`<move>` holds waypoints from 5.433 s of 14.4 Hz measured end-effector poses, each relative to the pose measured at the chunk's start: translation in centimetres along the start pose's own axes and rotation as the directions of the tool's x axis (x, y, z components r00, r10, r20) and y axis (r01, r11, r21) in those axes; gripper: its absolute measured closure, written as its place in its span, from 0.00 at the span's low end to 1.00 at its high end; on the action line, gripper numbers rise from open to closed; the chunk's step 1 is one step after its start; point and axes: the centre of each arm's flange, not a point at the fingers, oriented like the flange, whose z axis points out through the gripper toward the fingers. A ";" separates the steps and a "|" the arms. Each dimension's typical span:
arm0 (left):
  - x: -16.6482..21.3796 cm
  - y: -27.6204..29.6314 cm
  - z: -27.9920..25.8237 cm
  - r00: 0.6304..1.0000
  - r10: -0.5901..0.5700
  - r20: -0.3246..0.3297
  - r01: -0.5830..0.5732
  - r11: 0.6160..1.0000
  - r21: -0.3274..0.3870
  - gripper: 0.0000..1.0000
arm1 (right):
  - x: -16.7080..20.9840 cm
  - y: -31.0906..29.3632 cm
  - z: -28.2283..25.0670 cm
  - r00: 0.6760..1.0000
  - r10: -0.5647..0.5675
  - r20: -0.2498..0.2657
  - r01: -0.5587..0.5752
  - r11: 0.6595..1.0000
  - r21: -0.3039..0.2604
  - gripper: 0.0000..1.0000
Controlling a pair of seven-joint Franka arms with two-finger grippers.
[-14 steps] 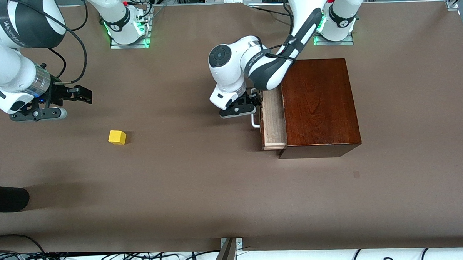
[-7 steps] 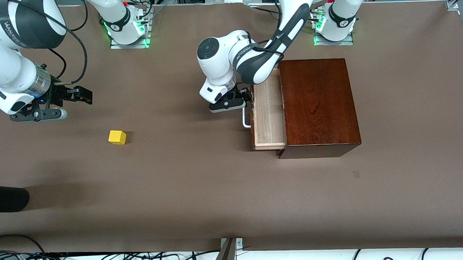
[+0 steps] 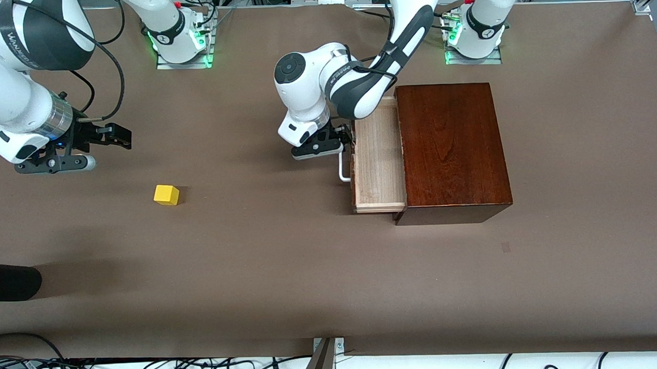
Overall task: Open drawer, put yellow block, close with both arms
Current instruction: 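Pull the drawer open by its handle with the left gripper, then lower the right gripper to the yellow cube while the left gripper withdraws, then grasp the yellow cube with the right gripper and lift it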
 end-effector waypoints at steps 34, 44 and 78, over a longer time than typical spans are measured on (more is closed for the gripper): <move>11.3 -23.7 -24.0 0.984 -0.111 0.142 0.123 0.989 -0.077 0.00 | 1.8 -0.4 6.7 1.000 -0.004 0.007 0.004 1.000 -0.006 0.00; 13.6 -44.7 -26.0 0.986 0.071 0.150 -0.055 0.993 -0.105 0.00 | 3.7 -0.6 20.4 0.999 0.000 -0.032 0.000 1.000 -0.010 0.00; 16.3 -57.7 -23.3 0.986 0.071 0.148 -0.052 0.990 -0.129 0.00 | 2.9 -13.8 3.9 0.997 0.068 0.035 -0.071 0.993 0.094 0.44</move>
